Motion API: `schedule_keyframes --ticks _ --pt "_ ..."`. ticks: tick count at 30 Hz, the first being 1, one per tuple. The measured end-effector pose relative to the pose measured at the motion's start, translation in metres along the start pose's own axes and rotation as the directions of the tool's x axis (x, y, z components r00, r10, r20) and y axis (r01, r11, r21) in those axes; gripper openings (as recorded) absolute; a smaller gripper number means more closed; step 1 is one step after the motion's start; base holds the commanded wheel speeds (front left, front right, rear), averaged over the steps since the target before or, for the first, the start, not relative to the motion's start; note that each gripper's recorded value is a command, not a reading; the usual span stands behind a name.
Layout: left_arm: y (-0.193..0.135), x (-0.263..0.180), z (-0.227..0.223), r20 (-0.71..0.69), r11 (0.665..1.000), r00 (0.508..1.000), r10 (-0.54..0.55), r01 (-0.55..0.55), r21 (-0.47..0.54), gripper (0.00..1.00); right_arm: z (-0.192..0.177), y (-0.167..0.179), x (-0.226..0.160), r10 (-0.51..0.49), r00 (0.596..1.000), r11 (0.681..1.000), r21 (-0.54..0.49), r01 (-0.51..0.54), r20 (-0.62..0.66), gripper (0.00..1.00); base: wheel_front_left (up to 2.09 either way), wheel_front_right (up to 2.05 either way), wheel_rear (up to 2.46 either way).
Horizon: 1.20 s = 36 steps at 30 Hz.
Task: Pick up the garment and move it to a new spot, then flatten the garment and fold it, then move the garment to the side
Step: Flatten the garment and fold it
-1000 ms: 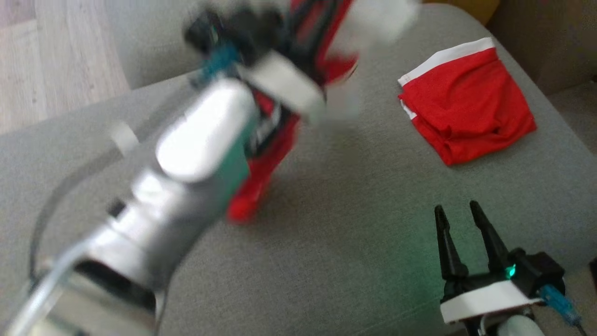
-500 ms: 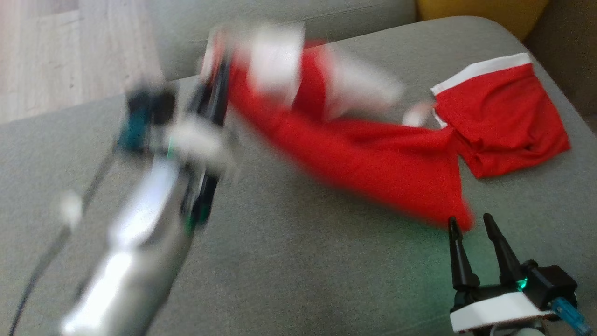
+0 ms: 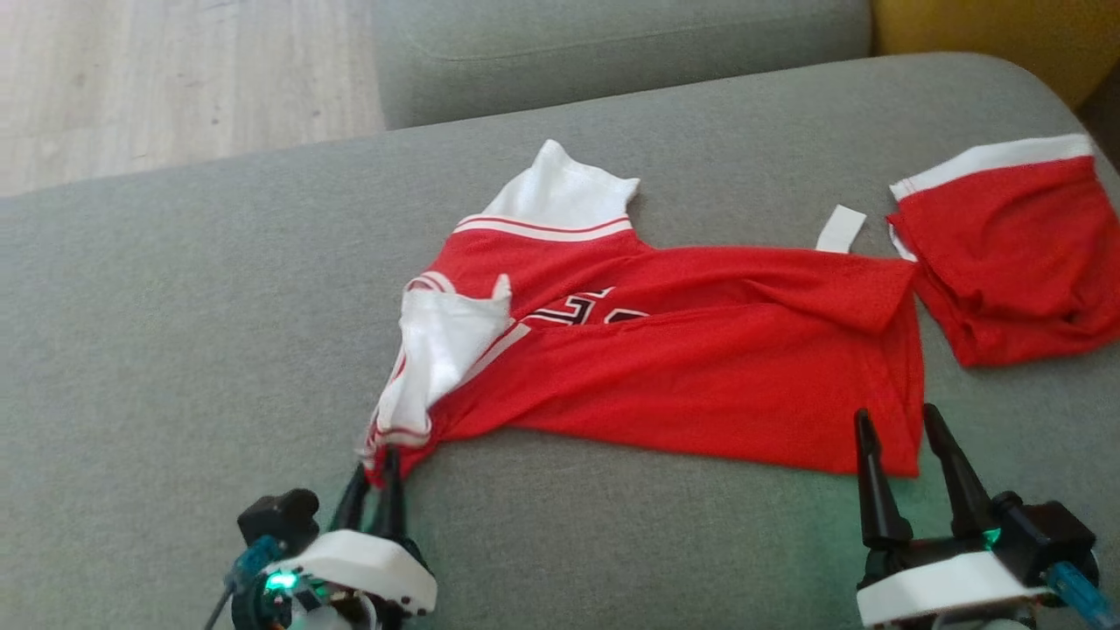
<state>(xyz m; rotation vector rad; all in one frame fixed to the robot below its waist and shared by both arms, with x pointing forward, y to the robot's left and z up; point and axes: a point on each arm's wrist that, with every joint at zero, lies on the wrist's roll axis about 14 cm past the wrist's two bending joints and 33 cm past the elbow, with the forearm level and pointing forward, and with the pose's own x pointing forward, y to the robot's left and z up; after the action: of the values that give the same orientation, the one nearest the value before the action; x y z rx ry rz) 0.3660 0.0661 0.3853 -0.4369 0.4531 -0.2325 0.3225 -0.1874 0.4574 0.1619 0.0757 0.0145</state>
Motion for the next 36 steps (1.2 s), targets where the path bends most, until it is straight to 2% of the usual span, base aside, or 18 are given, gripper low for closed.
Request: schedule_keyframes --ticks 4,6,10,14,18,21,28,36 --pt "0.005 -0.007 0.008 0.039 0.997 0.999 0.025 -0.028 0.072 1.00 0.001 0.007 0.002 0.027 1.000 1.000 -0.003 -0.027 0.004 1.00 0.00 0.00 0.00" --pt "0.006 -0.008 0.020 0.078 0.988 0.997 0.024 -0.036 0.151 1.00 0.001 0.008 0.003 0.032 0.999 0.999 -0.006 -0.032 0.003 1.00 0.00 0.00 0.00" --pt "0.008 -0.005 0.049 0.160 0.950 0.987 0.008 -0.057 0.308 1.00 -0.002 0.008 0.004 0.035 0.999 0.999 -0.007 -0.035 -0.010 1.00 0.00 0.00 0.00" --pt "-0.003 0.014 0.084 0.229 0.915 0.973 -0.033 -0.063 0.400 1.00 -0.010 0.011 0.007 0.045 0.998 0.999 -0.006 -0.045 -0.036 1.00 0.00 0.00 0.00" --pt "-0.008 0.045 0.103 0.205 0.895 0.978 -0.029 -0.066 0.441 1.00 -0.017 0.009 0.010 0.046 0.997 0.999 -0.013 -0.047 -0.065 1.00 0.00 0.00 0.00" --pt "-0.008 0.066 0.101 0.154 0.885 0.988 -0.011 -0.062 0.462 1.00 -0.021 0.006 0.016 0.047 0.996 0.999 -0.024 -0.049 -0.079 1.00 0.00 0.00 0.00" --pt "0.010 0.100 0.067 -0.019 0.856 0.999 0.044 -0.028 0.516 1.00 -0.021 -0.001 0.031 0.036 0.996 0.999 -0.037 -0.040 -0.084 1.00 0.00 0.00 0.00" --pt "0.024 0.119 0.049 -0.088 0.849 0.993 0.080 -0.022 0.529 1.00 -0.030 -0.011 0.029 0.011 0.993 0.999 -0.044 -0.016 -0.118 1.00 0.00 0.00 0.00"
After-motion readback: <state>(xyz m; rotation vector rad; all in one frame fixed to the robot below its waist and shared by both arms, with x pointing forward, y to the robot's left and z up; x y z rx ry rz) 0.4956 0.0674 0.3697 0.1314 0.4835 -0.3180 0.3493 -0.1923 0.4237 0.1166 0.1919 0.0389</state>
